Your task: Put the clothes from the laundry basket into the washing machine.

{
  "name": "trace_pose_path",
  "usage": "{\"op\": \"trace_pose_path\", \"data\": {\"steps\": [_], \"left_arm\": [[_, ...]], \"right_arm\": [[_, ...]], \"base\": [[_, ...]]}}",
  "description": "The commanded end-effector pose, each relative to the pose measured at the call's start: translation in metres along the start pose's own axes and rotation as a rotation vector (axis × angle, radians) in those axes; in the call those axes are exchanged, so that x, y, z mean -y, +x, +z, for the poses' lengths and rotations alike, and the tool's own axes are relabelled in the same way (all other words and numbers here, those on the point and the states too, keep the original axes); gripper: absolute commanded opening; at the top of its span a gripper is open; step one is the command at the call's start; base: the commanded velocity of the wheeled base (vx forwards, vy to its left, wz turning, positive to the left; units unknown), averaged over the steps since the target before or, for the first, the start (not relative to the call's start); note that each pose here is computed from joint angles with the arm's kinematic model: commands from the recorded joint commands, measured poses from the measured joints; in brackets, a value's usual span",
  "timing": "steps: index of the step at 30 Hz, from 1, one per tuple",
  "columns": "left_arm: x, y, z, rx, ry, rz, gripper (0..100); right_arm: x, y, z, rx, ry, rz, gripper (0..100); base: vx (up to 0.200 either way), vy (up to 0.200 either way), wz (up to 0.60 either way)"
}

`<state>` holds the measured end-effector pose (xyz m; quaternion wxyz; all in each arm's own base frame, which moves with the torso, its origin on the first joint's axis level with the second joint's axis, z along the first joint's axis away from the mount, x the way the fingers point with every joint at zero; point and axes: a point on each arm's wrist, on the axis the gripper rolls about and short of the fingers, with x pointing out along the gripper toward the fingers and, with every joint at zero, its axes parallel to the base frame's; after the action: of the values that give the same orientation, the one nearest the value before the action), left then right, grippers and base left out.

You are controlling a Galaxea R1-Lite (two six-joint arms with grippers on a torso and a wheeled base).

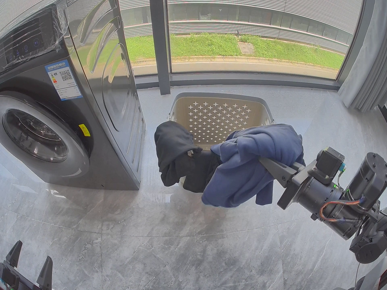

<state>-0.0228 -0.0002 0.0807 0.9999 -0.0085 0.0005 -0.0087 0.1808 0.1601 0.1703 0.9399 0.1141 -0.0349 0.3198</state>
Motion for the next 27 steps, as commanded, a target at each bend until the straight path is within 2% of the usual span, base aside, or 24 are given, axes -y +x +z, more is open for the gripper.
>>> {"op": "trace_pose_path", "data": {"steps": [1, 4, 6, 7, 9, 10, 11, 13, 15, 21, 27], "left_arm": [[0.0, 0.0, -0.005, -0.001, 0.002, 0.001, 100], [0.0, 0.0, -0.005, -0.001, 0.0, 0.001, 100], [0.0, 0.0, -0.005, 0.001, 0.002, 0.002, 100], [0.0, 0.0, -0.005, 0.001, 0.003, 0.002, 100], [0.0, 0.0, -0.005, 0.001, 0.003, 0.002, 100], [0.0, 0.0, -0.005, 0.001, 0.003, 0.002, 100], [0.0, 0.0, -0.005, 0.001, 0.003, 0.002, 100], [0.0, 0.0, -0.005, -0.001, 0.0, 0.002, 100], [0.0, 0.0, -0.005, 0.001, 0.002, 0.002, 100], [0.0, 0.0, -0.005, 0.001, 0.002, 0.001, 100], [0.0, 0.0, -0.005, 0.001, 0.002, 0.001, 100]], "right_arm": [[0.01, 0.005, 0.009, 0.043, -0.005, -0.042, 0], [0.012, 0.008, 0.014, 0.065, -0.005, -0.05, 0], [0.018, 0.011, 0.019, 0.087, -0.012, -0.07, 0], [0.026, 0.014, 0.024, 0.102, -0.017, -0.095, 0], [0.028, 0.015, 0.025, 0.105, -0.021, -0.102, 0], [0.042, 0.021, 0.034, 0.133, -0.033, -0.127, 0], [0.042, 0.021, 0.034, 0.133, -0.033, -0.127, 0], [0.062, 0.034, 0.041, 0.139, -0.051, -0.149, 0], [0.069, 0.039, 0.047, 0.148, -0.056, -0.158, 0], [0.073, 0.058, 0.054, 0.155, -0.051, -0.148, 0], [0.078, 0.061, 0.035, 0.081, -0.042, -0.161, 0]], "base": [[0.0, 0.0, 0.0], [0.0, -0.067, 0.0], [0.0, -0.2, 0.0], [0.0, -0.2, 0.0], [0.0, -0.2, 0.0], [0.0, -0.2, 0.0], [0.0, -0.2, 0.0], [0.0, -0.2, 0.0], [0.0, -0.2, 0.0], [0.0, 0.0, 0.0], [0.0, 0.0, 0.0]]}}
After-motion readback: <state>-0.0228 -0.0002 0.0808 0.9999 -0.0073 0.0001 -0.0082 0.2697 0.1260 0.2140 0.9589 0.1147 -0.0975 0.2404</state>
